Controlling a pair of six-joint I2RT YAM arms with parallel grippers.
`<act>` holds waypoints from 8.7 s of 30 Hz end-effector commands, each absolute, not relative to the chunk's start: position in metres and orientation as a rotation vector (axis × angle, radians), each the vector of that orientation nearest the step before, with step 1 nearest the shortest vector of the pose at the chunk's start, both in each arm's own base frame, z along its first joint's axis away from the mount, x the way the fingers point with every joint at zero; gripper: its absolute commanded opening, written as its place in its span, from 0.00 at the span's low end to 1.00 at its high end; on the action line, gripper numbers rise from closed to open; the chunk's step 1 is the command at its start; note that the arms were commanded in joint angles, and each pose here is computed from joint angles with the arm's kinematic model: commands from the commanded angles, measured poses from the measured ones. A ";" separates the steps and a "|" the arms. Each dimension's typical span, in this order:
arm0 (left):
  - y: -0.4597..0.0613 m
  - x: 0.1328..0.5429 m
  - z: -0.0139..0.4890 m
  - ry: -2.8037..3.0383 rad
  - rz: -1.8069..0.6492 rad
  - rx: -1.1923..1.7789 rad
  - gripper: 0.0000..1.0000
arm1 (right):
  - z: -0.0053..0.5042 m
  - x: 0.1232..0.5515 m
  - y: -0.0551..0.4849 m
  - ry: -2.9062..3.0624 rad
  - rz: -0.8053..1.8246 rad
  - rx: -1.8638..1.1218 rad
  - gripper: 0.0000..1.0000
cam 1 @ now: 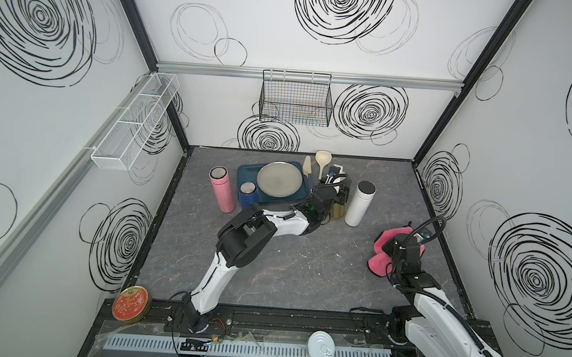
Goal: Wipe the surface of the thermos
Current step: Pick up the thermos from the center of the board, then wipe the dirt from the surface of the thermos.
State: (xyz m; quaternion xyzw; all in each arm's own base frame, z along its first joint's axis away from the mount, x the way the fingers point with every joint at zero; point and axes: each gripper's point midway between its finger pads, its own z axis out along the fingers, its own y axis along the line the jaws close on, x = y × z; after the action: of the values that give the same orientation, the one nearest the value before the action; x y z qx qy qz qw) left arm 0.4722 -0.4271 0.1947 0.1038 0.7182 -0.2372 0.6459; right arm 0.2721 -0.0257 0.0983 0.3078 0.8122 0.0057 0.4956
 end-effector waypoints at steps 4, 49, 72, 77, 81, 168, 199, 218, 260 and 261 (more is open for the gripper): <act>-0.430 0.468 0.215 1.593 -0.663 0.253 0.15 | 0.116 0.281 -0.024 1.920 0.039 0.741 0.00; -0.300 0.225 0.369 1.226 -0.931 0.495 0.00 | 0.246 0.173 0.279 1.631 0.772 -0.428 0.00; -0.302 0.191 0.394 1.098 -1.076 0.556 0.00 | 0.198 0.178 0.249 1.654 0.820 -0.348 0.00; -0.304 0.186 0.394 1.095 -1.117 0.557 0.00 | 0.253 0.165 0.262 1.531 0.890 -0.413 0.00; -0.305 0.183 0.394 1.085 -1.124 0.568 0.00 | 0.298 0.155 0.273 1.431 0.968 -0.454 0.00; -0.320 0.158 0.355 0.832 -0.963 0.900 0.00 | 0.315 0.158 0.277 1.462 1.210 -0.464 0.00; -0.336 0.142 0.348 0.818 -0.932 1.014 0.00 | 0.235 0.170 0.288 1.631 1.278 -0.418 0.00; -0.336 0.138 0.344 0.799 -0.913 1.033 0.00 | 0.229 0.170 0.285 1.632 1.299 -0.400 0.00; -0.331 0.125 0.346 0.699 -0.856 1.054 0.00 | 0.239 0.160 0.284 1.583 1.358 -0.433 0.00; -0.331 0.124 0.345 0.691 -0.851 1.060 0.00 | 0.252 0.157 0.282 1.547 1.361 -0.443 0.00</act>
State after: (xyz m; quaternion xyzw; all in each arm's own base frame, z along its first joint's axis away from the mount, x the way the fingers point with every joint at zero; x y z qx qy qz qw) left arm 0.1293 -0.3434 0.2898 0.5106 0.4018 -0.4073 0.6418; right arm 0.1713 0.2803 0.2134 -0.1663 0.6819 0.5222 0.4844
